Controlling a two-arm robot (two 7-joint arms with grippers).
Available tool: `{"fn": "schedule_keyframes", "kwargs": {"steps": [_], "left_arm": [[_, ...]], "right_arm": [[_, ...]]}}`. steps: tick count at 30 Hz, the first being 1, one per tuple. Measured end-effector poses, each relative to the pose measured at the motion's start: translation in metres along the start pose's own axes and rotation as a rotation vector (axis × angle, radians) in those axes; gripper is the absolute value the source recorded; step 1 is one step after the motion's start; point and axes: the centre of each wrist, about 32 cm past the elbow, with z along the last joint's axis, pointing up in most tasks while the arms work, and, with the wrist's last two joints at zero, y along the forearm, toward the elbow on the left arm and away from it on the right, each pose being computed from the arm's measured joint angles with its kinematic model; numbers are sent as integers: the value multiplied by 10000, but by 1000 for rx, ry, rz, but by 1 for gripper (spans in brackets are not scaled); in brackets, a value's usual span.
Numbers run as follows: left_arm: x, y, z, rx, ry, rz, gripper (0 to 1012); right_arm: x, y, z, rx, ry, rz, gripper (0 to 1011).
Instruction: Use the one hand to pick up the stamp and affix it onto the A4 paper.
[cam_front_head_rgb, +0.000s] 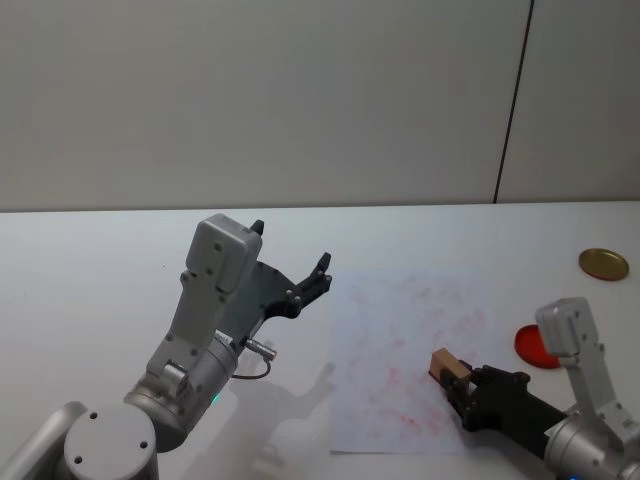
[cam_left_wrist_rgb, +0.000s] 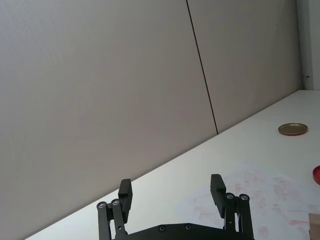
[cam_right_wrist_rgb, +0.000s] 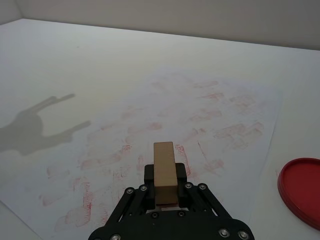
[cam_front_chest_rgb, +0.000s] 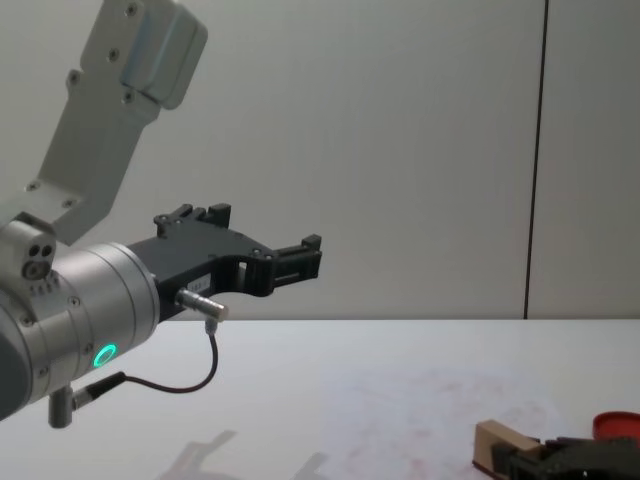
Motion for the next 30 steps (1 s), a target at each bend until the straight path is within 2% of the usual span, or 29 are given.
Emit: {"fn": "schedule_keyframes", "kwargs": {"steps": [7, 13, 20, 23, 30], "left_arm": [[0, 0, 0, 0, 0, 0, 993], [0, 0, 0, 0, 0, 0, 993], [0, 0, 0, 0, 0, 0, 993], [0, 0, 0, 0, 0, 0, 993], [0, 0, 0, 0, 0, 0, 993]], "right_arm": [[-17, -15, 14, 8, -8, 6, 220], [-25, -54, 83, 64, -22, -10, 220], [-13, -140, 183, 136, -41, -65, 220], [21, -202, 224, 163, -49, -109, 220], [128, -303, 261, 176, -63, -177, 220]]}}
